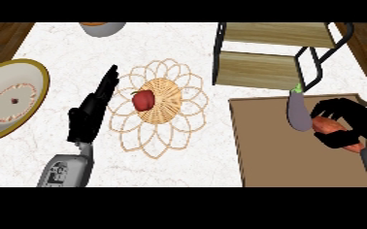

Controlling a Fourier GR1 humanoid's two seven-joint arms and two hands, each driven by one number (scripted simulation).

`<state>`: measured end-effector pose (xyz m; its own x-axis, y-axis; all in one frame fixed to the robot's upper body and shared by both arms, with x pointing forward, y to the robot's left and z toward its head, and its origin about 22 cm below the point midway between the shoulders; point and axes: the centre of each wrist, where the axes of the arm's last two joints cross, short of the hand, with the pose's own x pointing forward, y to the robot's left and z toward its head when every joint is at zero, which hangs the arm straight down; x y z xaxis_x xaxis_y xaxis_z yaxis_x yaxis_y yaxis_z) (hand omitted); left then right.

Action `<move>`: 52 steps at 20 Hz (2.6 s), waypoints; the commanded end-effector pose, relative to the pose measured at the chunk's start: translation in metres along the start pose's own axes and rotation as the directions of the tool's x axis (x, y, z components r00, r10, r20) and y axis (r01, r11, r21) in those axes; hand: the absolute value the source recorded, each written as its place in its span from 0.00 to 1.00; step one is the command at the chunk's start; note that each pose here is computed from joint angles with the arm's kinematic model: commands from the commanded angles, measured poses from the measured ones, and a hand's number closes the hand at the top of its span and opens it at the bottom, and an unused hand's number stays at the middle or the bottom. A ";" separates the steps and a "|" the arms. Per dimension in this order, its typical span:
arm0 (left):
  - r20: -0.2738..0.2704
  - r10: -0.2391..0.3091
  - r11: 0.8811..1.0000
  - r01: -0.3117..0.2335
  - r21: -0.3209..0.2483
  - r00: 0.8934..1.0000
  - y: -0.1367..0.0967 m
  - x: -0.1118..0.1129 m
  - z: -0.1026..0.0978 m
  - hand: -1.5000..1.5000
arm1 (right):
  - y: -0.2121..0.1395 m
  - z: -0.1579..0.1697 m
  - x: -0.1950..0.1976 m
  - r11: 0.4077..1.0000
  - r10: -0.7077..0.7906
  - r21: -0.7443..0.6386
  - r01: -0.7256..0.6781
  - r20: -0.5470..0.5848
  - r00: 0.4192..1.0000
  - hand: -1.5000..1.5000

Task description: Pick the sweet potato from the tray and place it in the tiered shelf

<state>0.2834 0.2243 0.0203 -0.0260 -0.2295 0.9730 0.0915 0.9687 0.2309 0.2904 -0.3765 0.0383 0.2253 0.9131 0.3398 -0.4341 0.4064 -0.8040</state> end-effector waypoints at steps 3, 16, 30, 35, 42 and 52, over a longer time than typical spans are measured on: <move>-0.015 -0.003 1.000 0.003 0.006 1.000 -0.009 -0.005 0.007 0.50 | 0.004 0.000 0.015 0.998 0.036 -0.043 -0.035 0.034 0.999 1.00; 0.016 0.003 0.999 -0.002 -0.036 1.000 -0.016 0.004 -0.008 0.50 | 0.108 0.044 0.256 0.963 -0.105 -0.238 0.130 0.115 0.988 1.00; -0.002 -0.006 1.000 0.006 -0.011 1.000 0.000 0.000 -0.006 0.50 | 0.087 0.157 0.356 0.715 -0.335 -0.515 0.473 0.342 0.878 1.00; -0.013 -0.003 1.000 0.003 -0.016 1.000 -0.002 -0.005 0.002 0.50 | 0.062 0.161 0.364 0.628 -0.273 -0.672 0.393 0.282 0.920 1.00; -0.016 0.003 1.000 -0.003 -0.008 1.000 -0.010 -0.010 0.002 0.50 | 0.012 0.166 0.378 0.485 -0.275 -0.797 0.359 0.251 0.928 1.00; -0.002 -0.008 1.000 0.008 0.003 1.000 0.004 -0.004 0.000 0.50 | -0.058 0.169 0.387 0.406 -0.276 -0.859 0.311 0.210 0.938 1.00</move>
<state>0.2817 0.2233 0.0145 -0.0186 -0.2309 0.9728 0.0999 0.9677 0.2316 0.2510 -0.0370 0.2692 -0.0388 0.8074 0.5887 0.6315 0.4764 -0.6118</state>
